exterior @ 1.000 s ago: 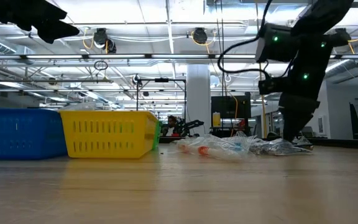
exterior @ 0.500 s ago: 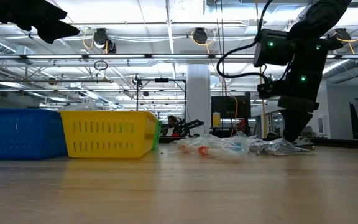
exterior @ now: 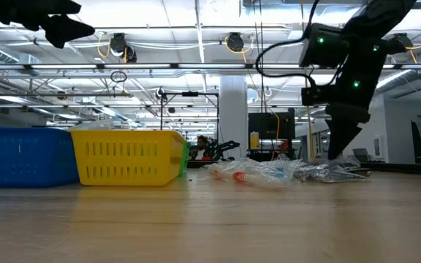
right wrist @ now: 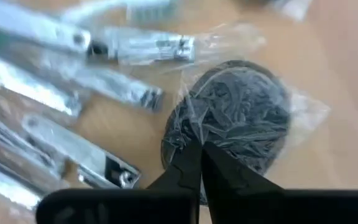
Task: Pick & Place Travel size toiletries
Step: Put the black hairbrush into the green bin
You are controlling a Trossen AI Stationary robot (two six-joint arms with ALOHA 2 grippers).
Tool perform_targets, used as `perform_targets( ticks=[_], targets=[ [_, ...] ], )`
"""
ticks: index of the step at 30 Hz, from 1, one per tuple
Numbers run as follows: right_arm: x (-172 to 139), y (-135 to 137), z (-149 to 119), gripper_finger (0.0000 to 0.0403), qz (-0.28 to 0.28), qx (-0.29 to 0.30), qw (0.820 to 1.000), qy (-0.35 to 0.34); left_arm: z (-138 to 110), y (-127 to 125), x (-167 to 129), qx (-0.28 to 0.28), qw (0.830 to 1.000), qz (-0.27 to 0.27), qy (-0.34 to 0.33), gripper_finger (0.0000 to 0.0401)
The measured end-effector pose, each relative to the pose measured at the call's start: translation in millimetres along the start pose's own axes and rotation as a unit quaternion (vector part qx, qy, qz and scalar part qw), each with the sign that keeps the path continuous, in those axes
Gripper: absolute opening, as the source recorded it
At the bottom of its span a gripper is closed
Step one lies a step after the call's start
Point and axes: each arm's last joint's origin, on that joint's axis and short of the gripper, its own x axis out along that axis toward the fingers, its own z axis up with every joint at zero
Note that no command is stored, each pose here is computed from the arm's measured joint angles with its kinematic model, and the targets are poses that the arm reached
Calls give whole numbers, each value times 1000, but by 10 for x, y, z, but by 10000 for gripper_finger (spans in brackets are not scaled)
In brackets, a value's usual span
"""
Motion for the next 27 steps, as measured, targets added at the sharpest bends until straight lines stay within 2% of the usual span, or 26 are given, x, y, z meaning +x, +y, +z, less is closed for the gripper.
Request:
perform_targets(
  ticks=[5, 10, 12, 18, 23, 27],
  targets=[
    [-227, -13, 65, 1, -10, 1, 996, -91, 52, 12, 0, -27, 999, 21, -27, 302],
    [-466, 59, 190, 1, 25, -27, 976, -213, 49, 34, 39, -33, 996, 74, -22, 299],
    [-545, 105, 254, 1, 60, -44, 963, -258, 32, 35, 88, -13, 996, 92, -8, 301],
    [-667, 240, 424, 0, 172, -81, 917, -351, -34, -12, 350, 43, 994, 92, 43, 295],
    [-622, 355, 511, 0, 262, -112, 885, -369, -104, -70, 663, 103, 988, 87, 72, 296],
    [-579, 476, 561, 0, 351, -147, 845, -375, -158, -120, 930, 165, 980, 82, 71, 298]
  ],
)
